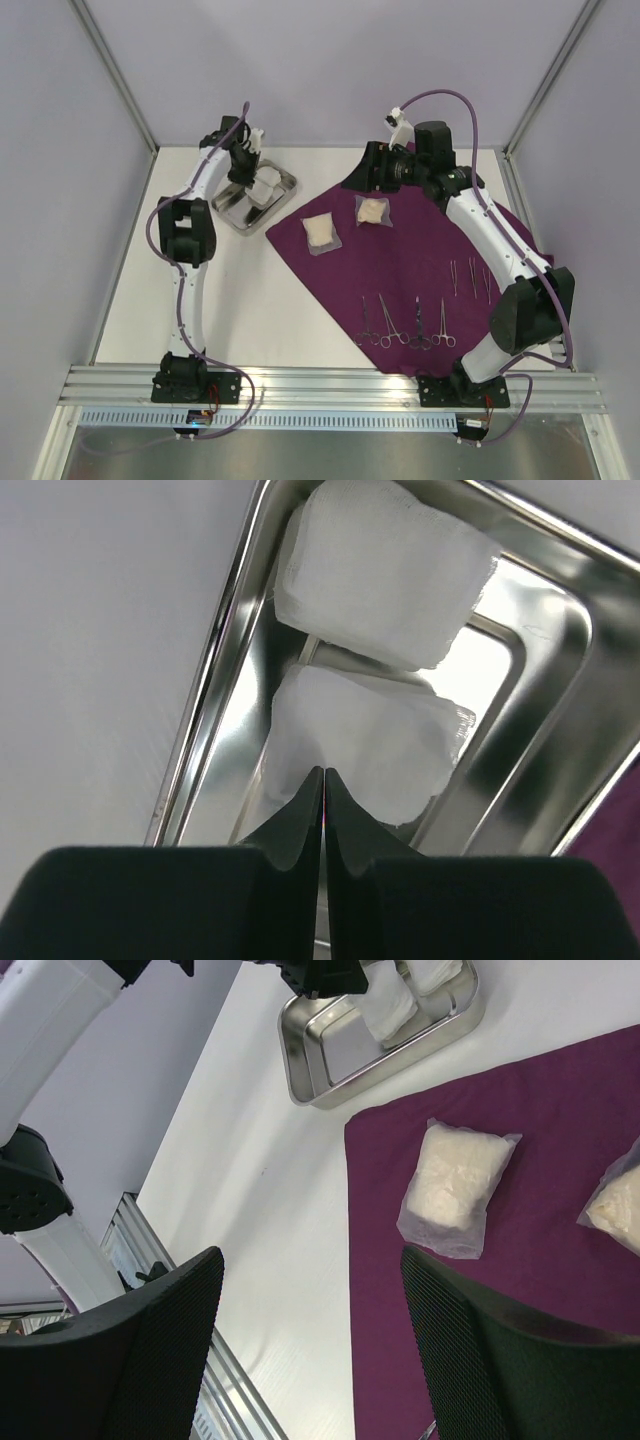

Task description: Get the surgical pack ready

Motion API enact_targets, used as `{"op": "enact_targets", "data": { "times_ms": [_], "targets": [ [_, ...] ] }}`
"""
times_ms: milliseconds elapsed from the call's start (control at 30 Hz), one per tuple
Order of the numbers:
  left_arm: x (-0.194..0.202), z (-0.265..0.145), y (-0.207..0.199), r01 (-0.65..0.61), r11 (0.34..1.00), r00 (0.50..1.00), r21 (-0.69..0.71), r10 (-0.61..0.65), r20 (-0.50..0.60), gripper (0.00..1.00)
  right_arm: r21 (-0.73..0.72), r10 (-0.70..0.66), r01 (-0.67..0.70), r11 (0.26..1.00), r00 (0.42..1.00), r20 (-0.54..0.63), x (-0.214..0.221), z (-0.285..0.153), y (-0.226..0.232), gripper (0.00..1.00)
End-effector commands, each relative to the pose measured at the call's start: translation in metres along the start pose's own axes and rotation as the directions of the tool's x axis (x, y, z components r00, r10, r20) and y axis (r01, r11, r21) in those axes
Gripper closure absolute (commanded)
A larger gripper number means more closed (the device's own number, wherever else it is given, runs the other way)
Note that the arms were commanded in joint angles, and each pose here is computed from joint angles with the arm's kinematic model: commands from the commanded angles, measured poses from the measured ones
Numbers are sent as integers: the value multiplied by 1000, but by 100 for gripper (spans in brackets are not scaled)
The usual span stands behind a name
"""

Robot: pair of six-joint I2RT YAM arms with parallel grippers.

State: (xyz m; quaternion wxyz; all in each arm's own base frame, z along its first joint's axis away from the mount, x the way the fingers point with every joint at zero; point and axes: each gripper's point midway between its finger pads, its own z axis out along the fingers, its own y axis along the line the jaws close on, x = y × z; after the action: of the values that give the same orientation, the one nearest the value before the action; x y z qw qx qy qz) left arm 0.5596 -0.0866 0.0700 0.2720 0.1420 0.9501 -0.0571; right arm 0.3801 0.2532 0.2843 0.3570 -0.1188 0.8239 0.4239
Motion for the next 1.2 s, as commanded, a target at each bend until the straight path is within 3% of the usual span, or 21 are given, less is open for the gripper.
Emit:
{"op": "enact_targets", "data": {
  "times_ms": [0, 167, 733, 1033, 1167],
  "targets": [
    [6, 11, -5, -33, 999, 999, 32, 33, -20, 91, -13, -18, 18, 1000, 1000, 14, -3, -4, 6, 26],
    [10, 21, -10, -28, 997, 999, 67, 30, -25, 91, -8, -18, 18, 1000, 1000, 12, -2, -3, 5, 26],
    [-16, 24, 29, -127, 983, 990, -133, 135, 52, 89, 1, -21, 21, 1000, 1000, -1, -1, -1, 2, 25],
    [-34, 9, 12, -162, 986, 978, -50, 167, 128, 86, 8, -26, 26, 1000, 1000, 1, -1, -4, 3, 25],
    [-49, -13, 7, -163, 986, 970, -39, 167, 177, 84, 130, -11, 6, 992, 999, 31, -7, -6, -17, 26]
  ]
}}
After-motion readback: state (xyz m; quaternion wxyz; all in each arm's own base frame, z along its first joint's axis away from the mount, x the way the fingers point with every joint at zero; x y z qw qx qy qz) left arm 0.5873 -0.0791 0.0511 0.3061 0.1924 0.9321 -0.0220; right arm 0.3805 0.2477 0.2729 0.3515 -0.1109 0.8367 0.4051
